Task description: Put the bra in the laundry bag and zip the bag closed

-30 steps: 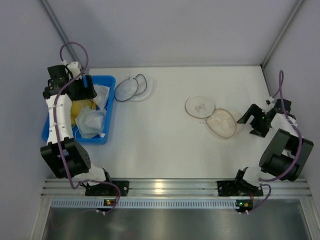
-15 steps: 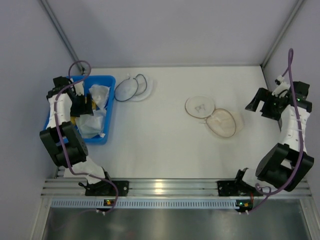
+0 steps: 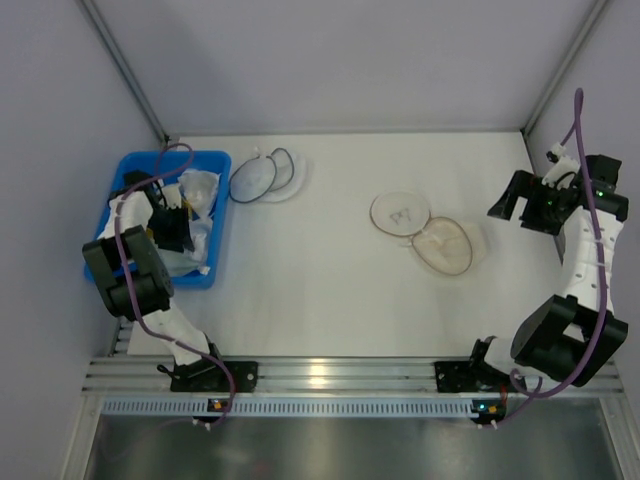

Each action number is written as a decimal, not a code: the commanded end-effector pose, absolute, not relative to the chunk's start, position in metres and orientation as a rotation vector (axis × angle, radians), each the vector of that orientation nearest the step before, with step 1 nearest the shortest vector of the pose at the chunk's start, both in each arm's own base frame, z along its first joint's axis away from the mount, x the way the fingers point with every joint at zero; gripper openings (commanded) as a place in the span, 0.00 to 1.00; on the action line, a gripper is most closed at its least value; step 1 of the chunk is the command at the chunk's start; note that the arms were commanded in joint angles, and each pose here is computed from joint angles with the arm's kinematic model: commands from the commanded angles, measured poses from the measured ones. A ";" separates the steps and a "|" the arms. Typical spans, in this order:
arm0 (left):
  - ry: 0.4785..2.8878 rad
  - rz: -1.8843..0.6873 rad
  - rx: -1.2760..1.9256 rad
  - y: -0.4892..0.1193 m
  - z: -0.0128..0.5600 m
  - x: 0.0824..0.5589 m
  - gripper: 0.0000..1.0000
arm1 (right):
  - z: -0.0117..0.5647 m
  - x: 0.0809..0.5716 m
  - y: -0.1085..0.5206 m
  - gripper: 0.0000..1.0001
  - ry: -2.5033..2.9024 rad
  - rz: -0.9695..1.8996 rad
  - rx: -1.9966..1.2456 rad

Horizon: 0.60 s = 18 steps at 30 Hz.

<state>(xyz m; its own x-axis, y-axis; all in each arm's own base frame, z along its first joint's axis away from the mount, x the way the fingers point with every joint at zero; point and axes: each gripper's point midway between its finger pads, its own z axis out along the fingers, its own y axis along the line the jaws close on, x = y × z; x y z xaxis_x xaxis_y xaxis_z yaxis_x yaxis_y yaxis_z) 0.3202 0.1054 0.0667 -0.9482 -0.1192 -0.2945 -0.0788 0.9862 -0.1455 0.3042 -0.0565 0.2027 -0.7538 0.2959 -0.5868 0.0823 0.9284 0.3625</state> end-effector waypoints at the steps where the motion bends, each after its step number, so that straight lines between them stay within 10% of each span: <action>1: 2.787 -0.233 -0.119 0.100 0.068 0.329 0.31 | 0.215 0.303 -0.049 0.99 2.381 0.422 0.229; 6: 2.651 -0.193 -0.092 0.103 0.113 0.348 0.00 | 0.217 0.304 -0.049 1.00 2.376 0.423 0.203; 18: 2.218 -0.019 0.028 0.100 0.287 0.360 0.00 | 0.226 0.307 -0.039 0.99 2.333 0.471 0.143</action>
<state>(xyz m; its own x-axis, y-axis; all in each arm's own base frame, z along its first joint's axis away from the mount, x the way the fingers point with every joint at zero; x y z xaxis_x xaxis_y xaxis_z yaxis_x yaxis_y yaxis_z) 0.3589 0.1081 0.2323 -0.7147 -0.0331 -0.6986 -0.0083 0.9992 -0.0388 0.3041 -0.0485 0.2050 -0.7564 0.2852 -0.5886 0.0437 0.9199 0.3896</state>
